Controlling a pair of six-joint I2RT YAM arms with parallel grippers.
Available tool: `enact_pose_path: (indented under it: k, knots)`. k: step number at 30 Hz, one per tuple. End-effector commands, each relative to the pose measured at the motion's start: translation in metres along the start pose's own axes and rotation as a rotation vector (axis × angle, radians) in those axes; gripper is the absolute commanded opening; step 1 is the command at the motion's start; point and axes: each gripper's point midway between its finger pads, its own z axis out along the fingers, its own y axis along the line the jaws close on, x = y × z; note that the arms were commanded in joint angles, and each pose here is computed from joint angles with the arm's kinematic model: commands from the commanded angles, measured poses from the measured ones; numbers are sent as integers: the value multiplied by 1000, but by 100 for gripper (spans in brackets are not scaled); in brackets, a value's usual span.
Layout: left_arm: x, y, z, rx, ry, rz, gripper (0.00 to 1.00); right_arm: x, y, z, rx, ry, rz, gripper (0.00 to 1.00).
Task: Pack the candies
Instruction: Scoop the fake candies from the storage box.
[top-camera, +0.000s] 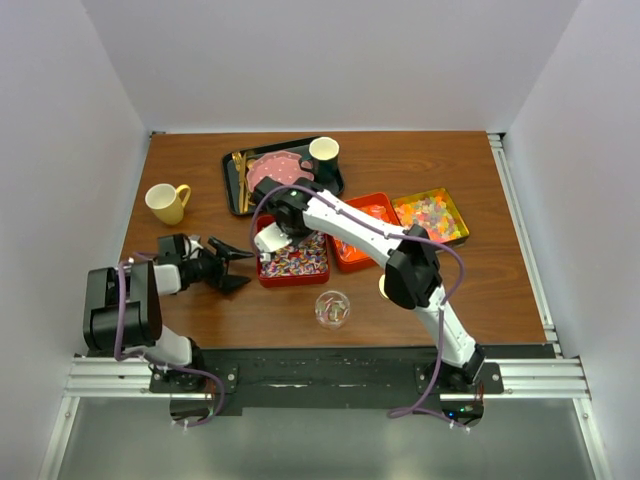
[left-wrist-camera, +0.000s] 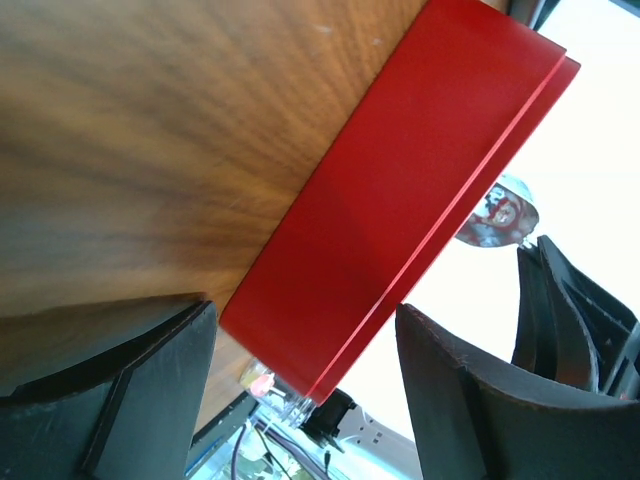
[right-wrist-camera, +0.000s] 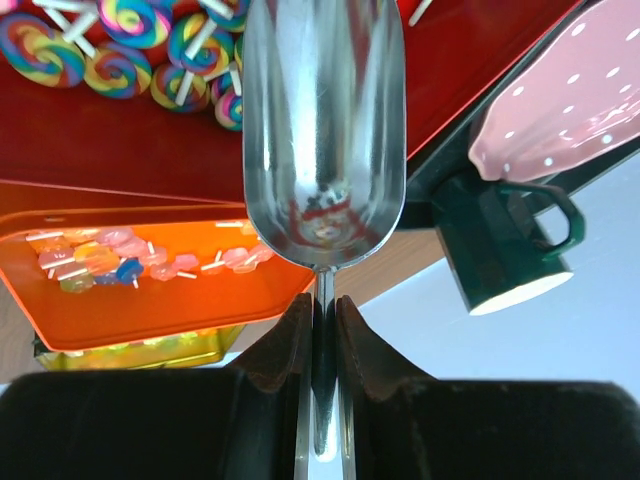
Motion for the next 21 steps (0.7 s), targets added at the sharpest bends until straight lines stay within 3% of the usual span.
enact_pose_path:
  k: [1, 12, 21]
  knots:
    - [12, 21, 12, -69, 50, -138, 77, -24, 5, -7, -5, -24, -60, 0]
    - [18, 21, 26, -53, 93, -147, 74, -65, 40, 8, -110, -118, -55, 0]
    - [14, 11, 36, -35, 120, -141, 73, -102, 57, 30, -198, -273, -11, 0]
